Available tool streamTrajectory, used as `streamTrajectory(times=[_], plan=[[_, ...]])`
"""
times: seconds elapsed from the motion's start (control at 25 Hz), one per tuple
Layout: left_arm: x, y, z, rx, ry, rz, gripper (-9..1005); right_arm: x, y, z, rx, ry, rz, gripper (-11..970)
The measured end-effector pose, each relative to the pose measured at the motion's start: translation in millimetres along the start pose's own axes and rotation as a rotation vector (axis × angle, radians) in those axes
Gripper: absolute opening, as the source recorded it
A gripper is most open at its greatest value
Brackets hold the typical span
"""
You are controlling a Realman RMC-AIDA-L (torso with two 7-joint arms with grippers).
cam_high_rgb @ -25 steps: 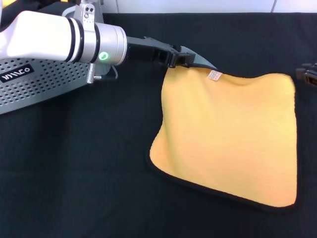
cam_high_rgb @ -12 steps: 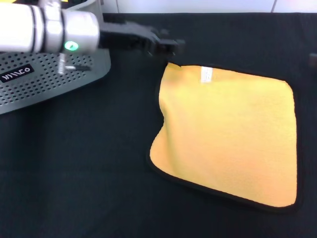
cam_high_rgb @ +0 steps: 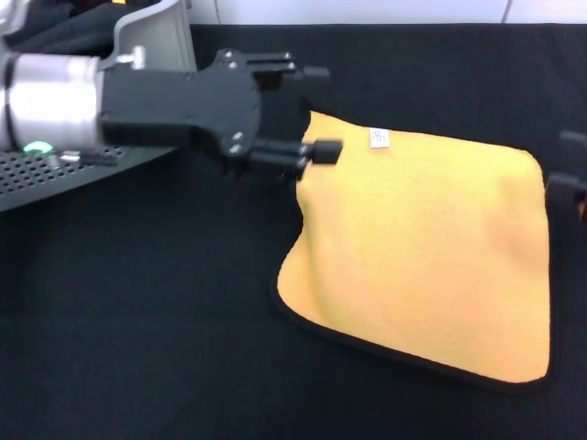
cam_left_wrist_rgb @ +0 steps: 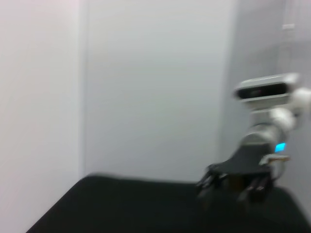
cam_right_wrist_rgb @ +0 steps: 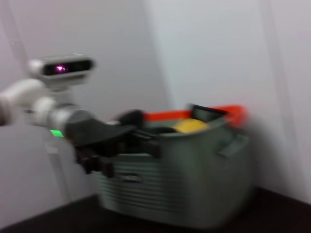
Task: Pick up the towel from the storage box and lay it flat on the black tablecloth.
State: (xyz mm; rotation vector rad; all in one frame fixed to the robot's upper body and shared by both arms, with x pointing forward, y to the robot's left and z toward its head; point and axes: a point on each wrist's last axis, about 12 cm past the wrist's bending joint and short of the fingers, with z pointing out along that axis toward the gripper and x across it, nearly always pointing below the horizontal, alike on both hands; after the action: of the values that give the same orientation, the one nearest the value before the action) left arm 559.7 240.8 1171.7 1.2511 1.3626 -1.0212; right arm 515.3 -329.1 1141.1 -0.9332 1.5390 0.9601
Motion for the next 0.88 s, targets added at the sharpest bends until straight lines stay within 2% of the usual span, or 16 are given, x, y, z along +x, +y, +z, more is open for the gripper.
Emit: streamTrajectory(times=[0.16, 0.36, 0.6, 0.88], plan=[[0.0, -9.1, -19.4, 0.103, -0.100, -0.012, 793, -3.7, 17.1, 3.0, -0.122, -0.042, -0.031, 567], [3.8, -18.8, -38.1, 0.191, -0.136, -0.006, 796, -12.5, 31.4, 10.0, -0.262, -0.145, -0.054, 568], [16.7, -30.4, -50.8, 0.174, -0.129, -0.002, 800, -17.6, 39.7, 38.5, -0.392, -0.180, -0.089, 569], [19.9, -33.6, -53.9, 0.166, -0.131, 0.002, 804, -16.2, 35.8, 56.8, -0.402, -0.163, -0.096, 570]])
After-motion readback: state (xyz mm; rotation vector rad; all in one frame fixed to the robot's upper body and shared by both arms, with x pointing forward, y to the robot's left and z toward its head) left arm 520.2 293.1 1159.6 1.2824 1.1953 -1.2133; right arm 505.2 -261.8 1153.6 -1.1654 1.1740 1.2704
